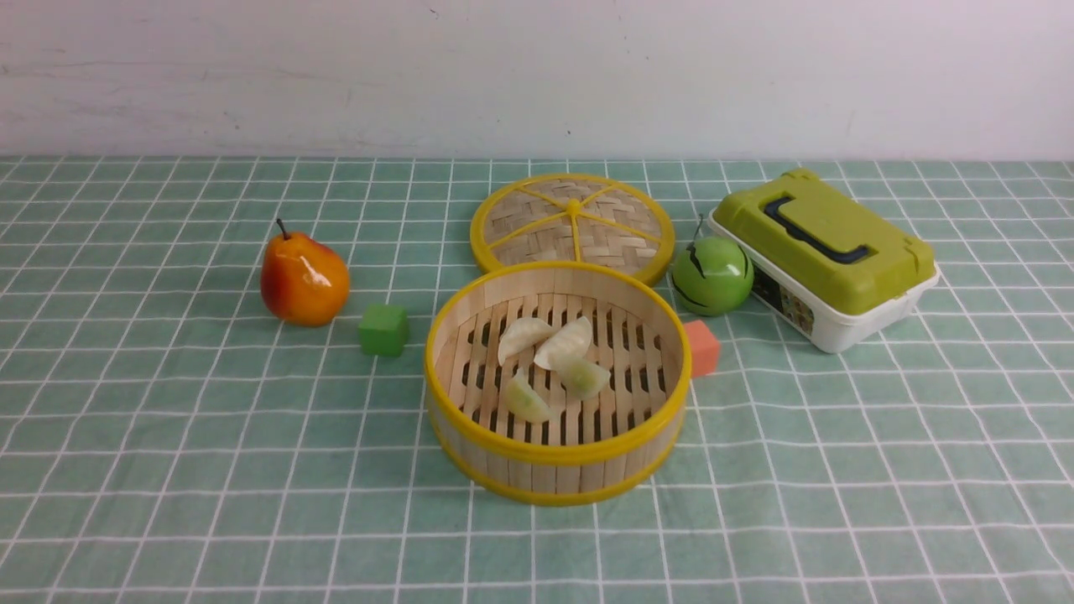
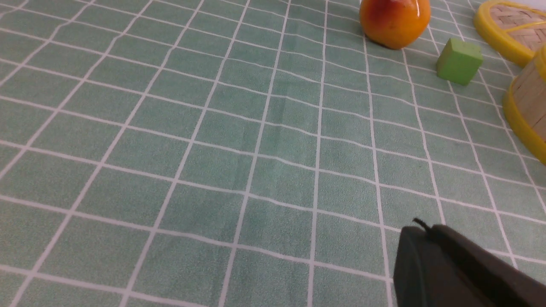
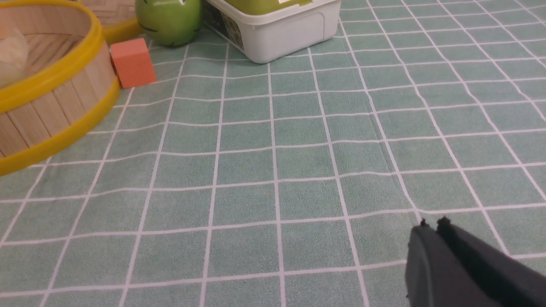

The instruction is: Put the dumplings into the steamer on the table with the blue tablecloth.

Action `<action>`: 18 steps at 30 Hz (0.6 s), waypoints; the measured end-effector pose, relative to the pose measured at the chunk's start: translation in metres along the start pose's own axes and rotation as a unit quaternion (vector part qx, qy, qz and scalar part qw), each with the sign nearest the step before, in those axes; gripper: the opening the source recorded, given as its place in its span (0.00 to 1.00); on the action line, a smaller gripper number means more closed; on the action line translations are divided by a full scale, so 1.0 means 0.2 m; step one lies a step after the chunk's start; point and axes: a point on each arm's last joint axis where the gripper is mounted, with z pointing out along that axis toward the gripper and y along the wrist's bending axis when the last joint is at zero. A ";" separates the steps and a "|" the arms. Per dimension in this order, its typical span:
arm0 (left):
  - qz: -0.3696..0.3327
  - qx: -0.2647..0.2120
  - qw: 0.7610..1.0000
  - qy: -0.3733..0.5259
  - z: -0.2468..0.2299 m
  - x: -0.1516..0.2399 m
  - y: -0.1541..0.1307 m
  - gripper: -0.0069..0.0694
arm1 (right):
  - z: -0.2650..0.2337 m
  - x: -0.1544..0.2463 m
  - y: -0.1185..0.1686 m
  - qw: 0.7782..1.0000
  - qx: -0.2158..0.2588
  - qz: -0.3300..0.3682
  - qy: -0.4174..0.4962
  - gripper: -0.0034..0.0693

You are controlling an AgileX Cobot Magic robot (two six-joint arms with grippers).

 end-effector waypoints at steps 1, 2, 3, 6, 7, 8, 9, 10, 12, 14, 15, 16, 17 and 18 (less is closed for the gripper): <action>0.000 0.000 1.000 0.000 0.00 0.00 0.00 0.07 | 0.00 0.00 0.00 1.000 0.000 0.000 0.000 0.07; 0.000 0.000 1.000 0.000 0.00 0.00 0.00 0.07 | 0.00 0.00 0.00 1.000 0.000 0.000 0.000 0.07; 0.000 0.000 1.000 0.000 0.00 0.00 0.00 0.07 | 0.00 0.00 0.00 1.000 0.000 0.000 0.000 0.08; 0.000 0.000 1.000 0.000 0.00 0.00 0.00 0.07 | 0.00 0.00 0.00 1.000 0.000 0.000 0.000 0.08; 0.000 0.000 1.000 0.000 0.00 0.00 0.00 0.07 | 0.00 0.00 0.00 1.000 0.000 0.000 0.000 0.08; 0.000 0.000 1.000 0.000 0.00 0.00 0.00 0.07 | 0.00 0.00 0.00 1.000 0.000 0.000 0.000 0.08; 0.000 0.000 1.000 0.000 0.00 0.00 0.00 0.07 | 0.00 0.00 0.00 1.000 0.000 0.000 0.000 0.08; 0.000 0.000 1.000 0.000 0.00 0.00 0.00 0.07 | 0.00 0.00 0.00 1.000 0.000 0.000 0.000 0.08; 0.000 0.000 1.000 0.000 0.00 0.00 0.00 0.07 | 0.00 0.00 0.00 1.000 0.000 0.000 0.000 0.08; 0.000 0.000 1.000 0.000 0.00 0.00 0.00 0.07 | 0.00 0.00 0.00 1.000 0.000 0.000 0.000 0.09; 0.000 0.000 1.000 0.000 0.00 0.00 0.00 0.07 | 0.00 0.00 0.00 1.000 0.000 0.000 0.000 0.09; 0.000 0.000 1.000 0.000 0.00 0.00 0.00 0.07 | 0.00 0.00 0.00 1.000 0.000 0.000 0.000 0.09; 0.000 0.000 1.000 0.000 0.00 0.00 0.00 0.07 | 0.00 0.00 0.00 1.000 0.000 0.000 0.000 0.09; 0.000 0.000 1.000 0.000 0.00 0.00 0.00 0.07 | 0.00 0.00 0.00 1.000 0.000 0.000 0.000 0.10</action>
